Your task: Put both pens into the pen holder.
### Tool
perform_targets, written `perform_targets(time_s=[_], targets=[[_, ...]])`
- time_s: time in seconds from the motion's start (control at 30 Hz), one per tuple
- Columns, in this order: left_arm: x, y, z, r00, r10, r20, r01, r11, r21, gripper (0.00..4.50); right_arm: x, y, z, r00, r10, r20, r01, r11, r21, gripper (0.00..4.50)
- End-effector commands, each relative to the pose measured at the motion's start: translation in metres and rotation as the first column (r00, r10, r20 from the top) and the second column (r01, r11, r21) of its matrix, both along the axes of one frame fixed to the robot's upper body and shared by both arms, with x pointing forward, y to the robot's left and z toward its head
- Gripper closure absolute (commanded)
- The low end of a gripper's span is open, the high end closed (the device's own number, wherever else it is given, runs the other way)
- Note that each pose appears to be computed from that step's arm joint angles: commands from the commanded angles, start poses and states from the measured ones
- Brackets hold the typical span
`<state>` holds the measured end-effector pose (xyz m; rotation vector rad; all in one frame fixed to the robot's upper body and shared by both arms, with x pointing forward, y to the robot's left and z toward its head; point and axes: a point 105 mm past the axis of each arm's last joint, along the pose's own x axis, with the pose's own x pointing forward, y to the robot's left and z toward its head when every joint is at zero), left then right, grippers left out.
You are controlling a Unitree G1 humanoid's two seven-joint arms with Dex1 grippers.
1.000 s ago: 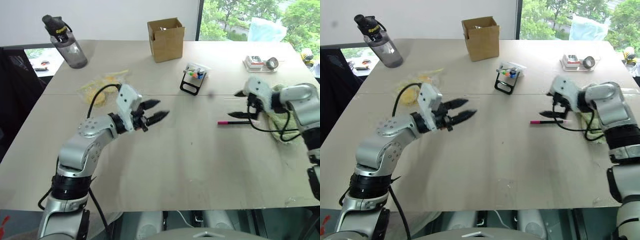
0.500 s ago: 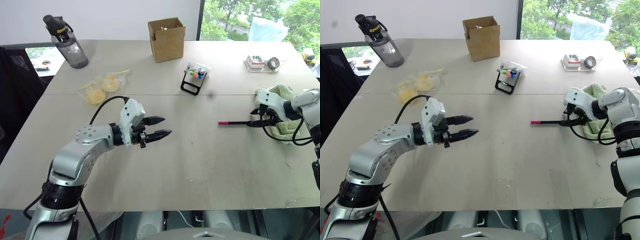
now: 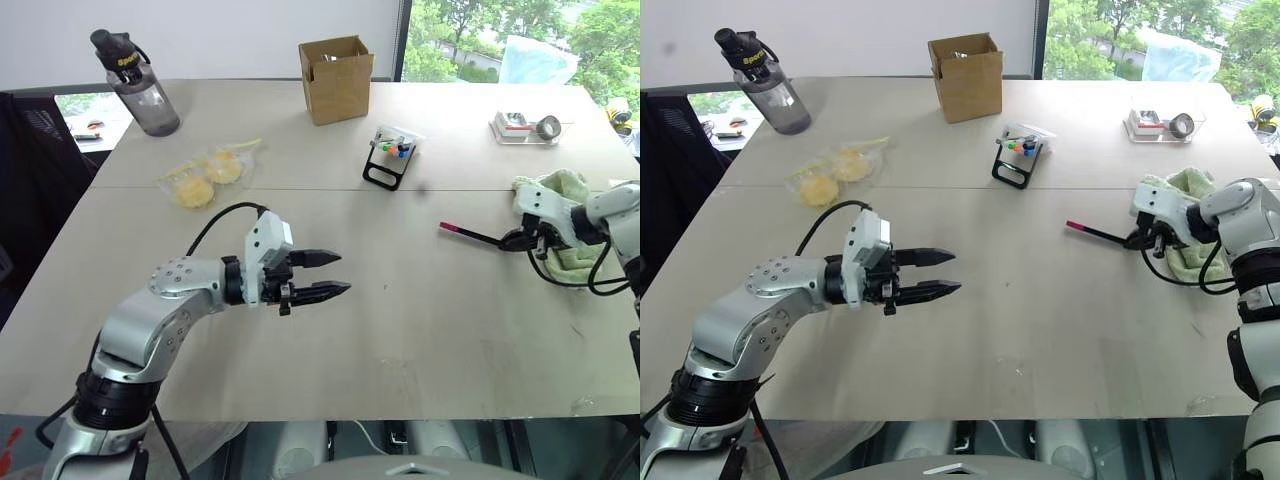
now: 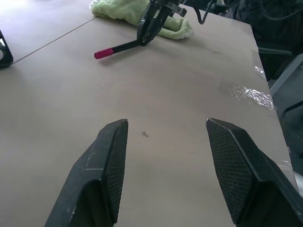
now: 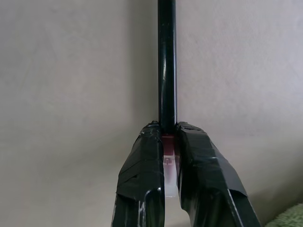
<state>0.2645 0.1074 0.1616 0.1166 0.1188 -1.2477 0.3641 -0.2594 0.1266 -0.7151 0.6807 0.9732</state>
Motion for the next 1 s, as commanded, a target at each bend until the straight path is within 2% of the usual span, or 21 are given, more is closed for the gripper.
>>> perform_targets(time_s=[0.03, 0.2, 0.33, 0.43, 0.6, 0.63, 0.7, 0.73, 0.8, 0.83, 0.9, 1.0], targets=[[0.02, 0.003, 0.02, 0.992, 0.125, -0.027, -0.128, 0.966, -0.224, 1.78, -0.003, 0.024, 0.03, 0.996, 0.067, 0.066, -0.075, 0.988, 0.138, 4.45], [0.029, -0.003, 0.03, 0.975, 0.141, -0.172, -0.207, 0.854, -0.478, 1.78, -0.023, 0.076, 0.052, 0.985, 0.149, 0.091, -0.172, 0.917, 0.361, 4.45], [0.034, -0.015, 0.043, 0.968, 0.112, -0.226, -0.23, 0.756, -0.613, 1.78, -0.046, 0.121, 0.067, 0.973, 0.212, 0.094, -0.23, 0.829, 0.509, 4.45], [0.034, -0.023, 0.056, 0.973, 0.069, -0.222, -0.205, 0.707, -0.677, 1.78, -0.058, 0.14, 0.073, 0.965, 0.245, 0.09, -0.253, 0.793, 0.555, 4.45], [0.036, -0.036, 0.064, 0.976, 0.033, -0.217, -0.18, 0.687, -0.704, 1.78, -0.067, 0.159, 0.086, 0.958, 0.273, 0.089, -0.268, 0.736, 0.622, 4.45], [0.036, -0.037, 0.064, 0.976, 0.03, -0.217, -0.177, 0.689, -0.703, 2.31, -0.068, 0.16, 0.088, 0.957, 0.275, 0.09, -0.27, 0.733, 0.624, 4.5], [0.035, -0.04, 0.065, 0.977, 0.021, -0.212, -0.167, 0.692, -0.702, 2.99, -0.069, 0.162, 0.089, 0.956, 0.28, 0.091, -0.274, 0.731, 0.626, 4.5], [0.035, -0.04, 0.065, 0.978, 0.018, -0.209, -0.163, 0.694, -0.702, 3.55, -0.069, 0.162, 0.089, 0.955, 0.282, 0.091, -0.275, 0.731, 0.625, 4.5], [0.035, -0.039, 0.066, 0.979, 0.017, -0.205, -0.159, 0.695, -0.701, 4.22, -0.07, 0.163, 0.089, 0.954, 0.287, 0.089, -0.278, 0.73, 0.624, 4.5], [0.035, -0.038, 0.066, 0.979, 0.019, -0.203, -0.159, 0.695, -0.701, 4.39, -0.071, 0.164, 0.089, 0.953, 0.29, 0.088, -0.28, 0.73, 0.624, 4.5], [0.036, -0.037, 0.067, 0.98, 0.023, -0.199, -0.158, 0.696, -0.7, 4.39, -0.07, 0.164, 0.089, 0.953, 0.286, 0.102, -0.287, 0.737, 0.612, 4.5], [0.036, -0.042, 0.067, 0.985, 0.029, -0.173, -0.138, 0.734, -0.665, 4.5, -0.07, 0.166, 0.087, 0.953, 0.284, 0.106, -0.29, 0.752, 0.592, 3.1]])
